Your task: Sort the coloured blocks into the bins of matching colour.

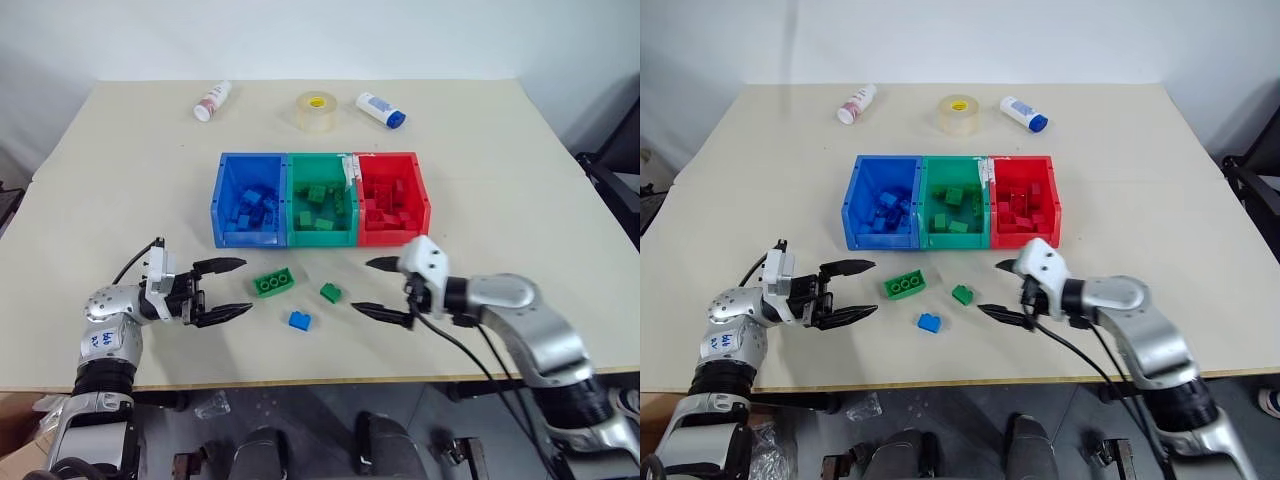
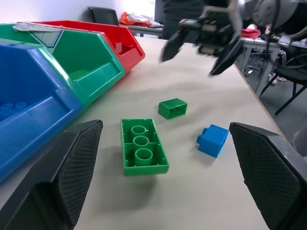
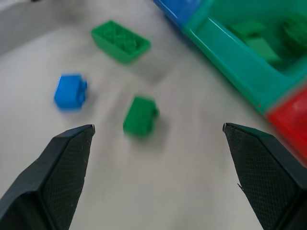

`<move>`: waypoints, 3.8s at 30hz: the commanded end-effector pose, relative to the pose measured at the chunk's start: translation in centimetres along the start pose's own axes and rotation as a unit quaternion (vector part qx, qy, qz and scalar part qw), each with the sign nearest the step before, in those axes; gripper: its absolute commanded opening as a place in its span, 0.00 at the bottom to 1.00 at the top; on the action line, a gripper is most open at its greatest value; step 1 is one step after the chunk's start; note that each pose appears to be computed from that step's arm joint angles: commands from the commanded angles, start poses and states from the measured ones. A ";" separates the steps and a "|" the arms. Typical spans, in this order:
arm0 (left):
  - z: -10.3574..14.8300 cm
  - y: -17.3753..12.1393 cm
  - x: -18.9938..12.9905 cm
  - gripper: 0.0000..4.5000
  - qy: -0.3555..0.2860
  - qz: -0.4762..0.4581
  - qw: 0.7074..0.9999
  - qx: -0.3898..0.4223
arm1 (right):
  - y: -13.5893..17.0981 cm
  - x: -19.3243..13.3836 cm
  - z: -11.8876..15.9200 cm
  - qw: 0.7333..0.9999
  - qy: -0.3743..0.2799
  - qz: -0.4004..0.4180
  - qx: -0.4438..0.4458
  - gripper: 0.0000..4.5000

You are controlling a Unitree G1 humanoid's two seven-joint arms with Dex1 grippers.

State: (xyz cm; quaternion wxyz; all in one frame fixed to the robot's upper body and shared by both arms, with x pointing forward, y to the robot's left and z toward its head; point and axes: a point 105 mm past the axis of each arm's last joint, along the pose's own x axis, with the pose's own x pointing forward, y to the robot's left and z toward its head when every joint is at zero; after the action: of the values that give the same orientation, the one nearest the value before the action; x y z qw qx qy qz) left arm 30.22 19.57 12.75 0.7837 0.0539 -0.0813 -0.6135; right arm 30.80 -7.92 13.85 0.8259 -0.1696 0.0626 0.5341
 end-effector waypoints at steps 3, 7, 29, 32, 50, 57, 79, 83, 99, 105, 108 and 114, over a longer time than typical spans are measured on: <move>0.8 -1.1 -0.2 1.00 -0.007 -0.021 1.000 0.017 | -0.5 3.1 -0.9 1.000 0.021 -0.012 -0.009 0.96; 0.8 -1.3 -0.3 1.00 -0.006 -0.017 1.000 0.017 | -0.4 3.8 -1.2 1.000 0.026 -0.003 -0.012 0.71; 0.7 -1.6 -0.1 1.00 -0.010 -0.008 1.000 0.017 | -9.0 4.5 8.6 0.983 -0.086 -0.143 -0.080 0.19; 0.7 -1.5 0.1 1.00 -0.012 -0.009 1.000 0.020 | -10.5 5.2 8.7 0.978 -0.079 -0.172 -0.082 0.42; 0.6 -1.1 0.0 1.00 -0.011 -0.015 1.000 0.017 | -3.5 -0.8 5.2 0.993 -0.066 -0.008 -0.100 0.99; 0.5 -1.8 -1.5 1.00 0.012 0.019 1.000 0.022 | -0.1 -7.7 0.7 0.993 -0.027 0.088 -0.075 0.99; 1.2 -10.2 -5.0 1.00 0.108 0.210 0.971 0.024 | -2.2 -8.7 0.3 0.974 -0.069 0.208 -0.048 0.99; 1.1 -10.1 -3.0 1.00 0.117 0.192 0.974 0.035 | -2.3 -8.6 0.2 0.974 -0.061 0.210 -0.052 0.99; -1.7 -6.2 6.2 1.00 0.168 0.096 0.977 0.090 | -1.8 -8.7 0.6 0.984 -0.075 0.147 -0.061 0.99; -2.7 -5.9 8.0 0.87 0.198 0.029 0.974 0.108 | -0.9 -9.4 0.2 0.989 -0.077 0.109 -0.056 1.00; -2.9 -5.8 8.4 0.66 0.210 0.001 0.971 0.114 | -0.4 -9.7 0.0 0.991 -0.077 0.098 -0.053 1.00; -3.2 -5.2 8.2 0.28 0.240 -0.020 0.962 0.127 | 0.1 -10.0 0.2 0.992 -0.082 0.080 -0.053 1.00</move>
State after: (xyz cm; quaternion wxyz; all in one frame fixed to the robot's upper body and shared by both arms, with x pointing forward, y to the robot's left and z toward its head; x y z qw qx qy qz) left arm 27.91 10.02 9.66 0.7597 0.2925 0.0193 -0.5804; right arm 26.83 -16.34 15.56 0.7719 -0.1525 0.0015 0.6172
